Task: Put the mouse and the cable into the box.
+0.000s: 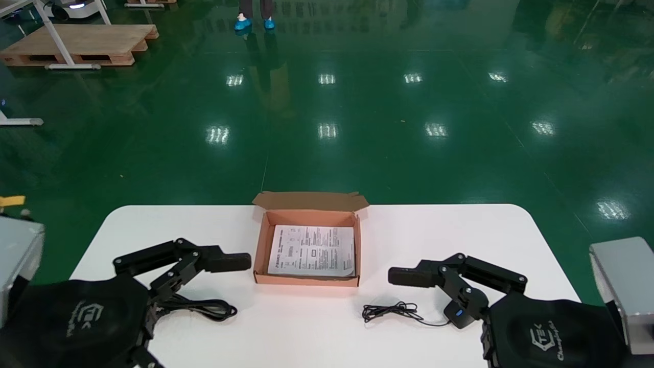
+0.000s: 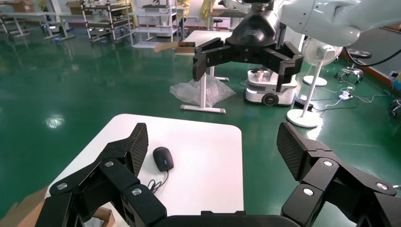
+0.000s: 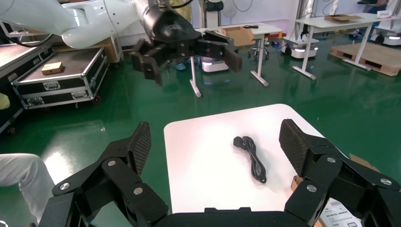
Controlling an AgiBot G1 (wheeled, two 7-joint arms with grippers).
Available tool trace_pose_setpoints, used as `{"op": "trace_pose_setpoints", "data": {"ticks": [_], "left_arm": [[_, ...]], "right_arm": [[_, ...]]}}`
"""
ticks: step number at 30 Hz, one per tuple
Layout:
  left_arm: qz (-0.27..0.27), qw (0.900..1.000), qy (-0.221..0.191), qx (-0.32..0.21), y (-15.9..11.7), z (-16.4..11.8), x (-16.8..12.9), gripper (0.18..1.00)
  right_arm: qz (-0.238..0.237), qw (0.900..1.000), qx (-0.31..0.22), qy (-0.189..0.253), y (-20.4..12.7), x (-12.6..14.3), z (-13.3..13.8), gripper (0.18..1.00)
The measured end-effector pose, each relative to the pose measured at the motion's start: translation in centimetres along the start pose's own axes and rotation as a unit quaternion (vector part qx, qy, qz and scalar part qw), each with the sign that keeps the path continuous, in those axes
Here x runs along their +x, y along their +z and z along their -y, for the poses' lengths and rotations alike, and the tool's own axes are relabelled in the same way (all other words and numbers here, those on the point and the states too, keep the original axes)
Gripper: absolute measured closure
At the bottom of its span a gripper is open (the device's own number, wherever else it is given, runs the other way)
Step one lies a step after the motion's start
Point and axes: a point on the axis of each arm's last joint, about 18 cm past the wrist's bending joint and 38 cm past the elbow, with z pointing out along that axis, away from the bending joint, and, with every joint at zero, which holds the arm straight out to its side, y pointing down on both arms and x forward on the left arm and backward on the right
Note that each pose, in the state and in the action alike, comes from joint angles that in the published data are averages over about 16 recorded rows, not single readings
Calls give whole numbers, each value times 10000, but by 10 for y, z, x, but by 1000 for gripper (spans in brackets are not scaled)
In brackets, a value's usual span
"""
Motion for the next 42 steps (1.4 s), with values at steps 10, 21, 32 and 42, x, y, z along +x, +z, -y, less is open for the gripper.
{"op": "trace_pose_setpoints", "data": {"ticks": [10, 21, 32, 42], "left_arm": [[-137, 9666, 615, -2484, 1, -56, -38, 183], [37, 9330, 898, -3484, -2, -74, -80, 183], [268, 9230, 1326, -3603, 10, -87, -96, 183], [570, 8934, 2111, -3924, 34, -128, -133, 183]], "right_arm": [[-199, 9916, -1234, -324, 36, 28, -40, 178], [-253, 9752, -2087, -694, 64, 48, -68, 178], [-190, 9757, -2096, -603, 68, 42, -71, 178], [-258, 9752, -2121, -576, 76, 45, -66, 178]]}}
